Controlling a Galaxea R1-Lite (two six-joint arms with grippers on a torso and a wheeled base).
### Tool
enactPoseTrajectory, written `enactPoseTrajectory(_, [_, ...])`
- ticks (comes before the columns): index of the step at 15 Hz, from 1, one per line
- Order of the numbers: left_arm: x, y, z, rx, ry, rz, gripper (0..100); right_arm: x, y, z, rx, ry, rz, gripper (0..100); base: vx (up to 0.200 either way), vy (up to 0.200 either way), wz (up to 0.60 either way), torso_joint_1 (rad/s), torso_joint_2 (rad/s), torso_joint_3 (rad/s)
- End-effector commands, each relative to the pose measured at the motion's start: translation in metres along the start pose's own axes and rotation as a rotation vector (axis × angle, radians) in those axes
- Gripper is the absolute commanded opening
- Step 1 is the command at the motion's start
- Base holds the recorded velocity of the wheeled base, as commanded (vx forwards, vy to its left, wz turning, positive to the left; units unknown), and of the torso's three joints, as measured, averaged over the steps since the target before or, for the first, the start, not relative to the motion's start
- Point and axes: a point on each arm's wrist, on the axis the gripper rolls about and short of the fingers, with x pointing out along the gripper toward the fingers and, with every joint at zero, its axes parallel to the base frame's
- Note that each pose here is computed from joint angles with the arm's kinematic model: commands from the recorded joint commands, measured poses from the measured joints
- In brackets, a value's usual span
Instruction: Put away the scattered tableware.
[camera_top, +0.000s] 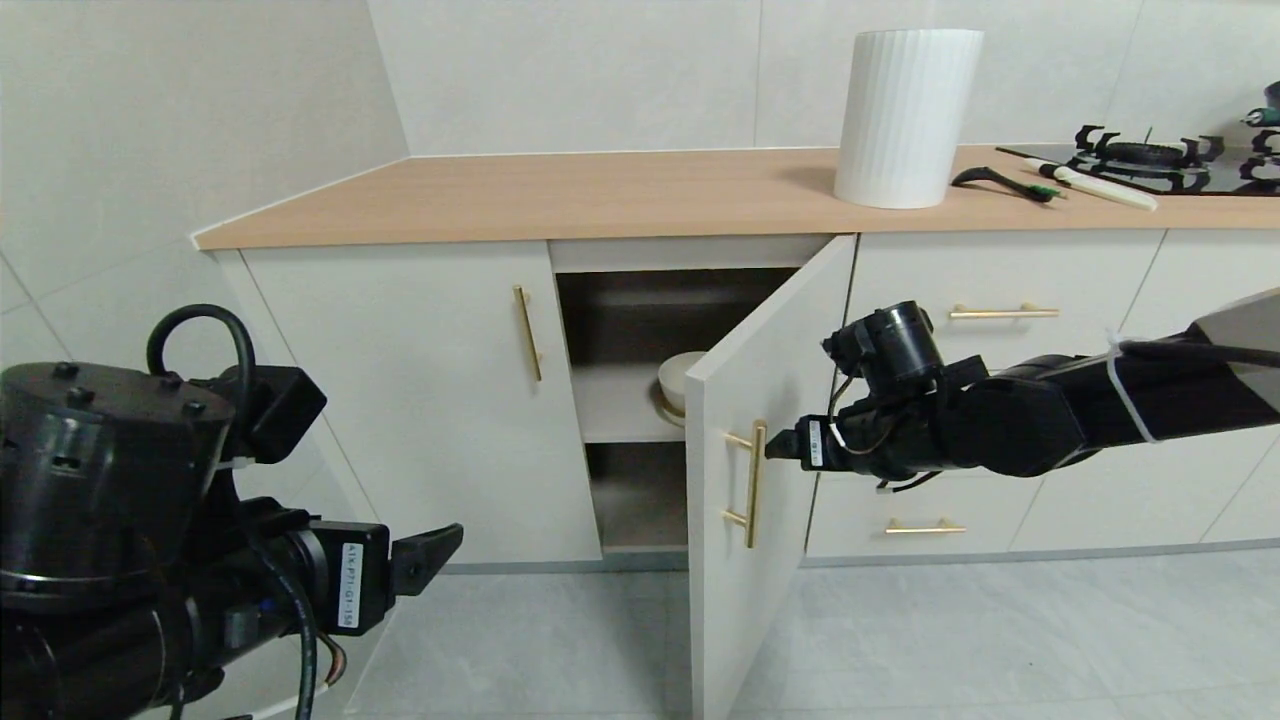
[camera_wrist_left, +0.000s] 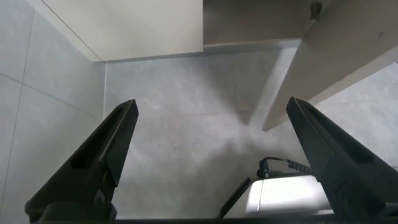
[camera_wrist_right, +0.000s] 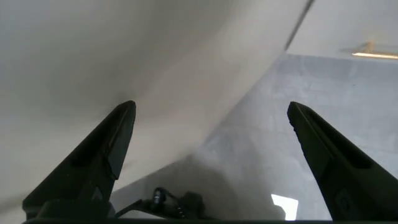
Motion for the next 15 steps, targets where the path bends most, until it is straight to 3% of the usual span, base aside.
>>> enactPoseTrajectory(1, [-0.001,0.001,0.001,-0.004,-0.006,0.000,100,0.014,0.005,-0.008,0.002,0.005,-0.003,100,0.200,0.000,0.00,-0.002,0.00,0.002])
enactPoseTrajectory(6, [-0.005,0.002,0.004,-0.018,-0.027,0.000,100,0.032,0.013,-0.004,0.106,-0.095,-0.011,100,0.200,0.000,0.00,0.000,0.01,0.002])
enactPoseTrajectory(9, [-0.005,0.002,0.004,-0.019,-0.028,0.000,100,0.047,0.021,0.012,0.284,-0.179,-0.016,100,0.000,0.000,0.00,0.000,0.00,0.000])
enactPoseTrajectory(15, [-0.005,0.003,0.004,-0.020,-0.030,-0.002,100,0.080,0.024,0.027,0.394,-0.321,-0.133,100,0.000,0.000,0.00,0.000,0.00,0.000])
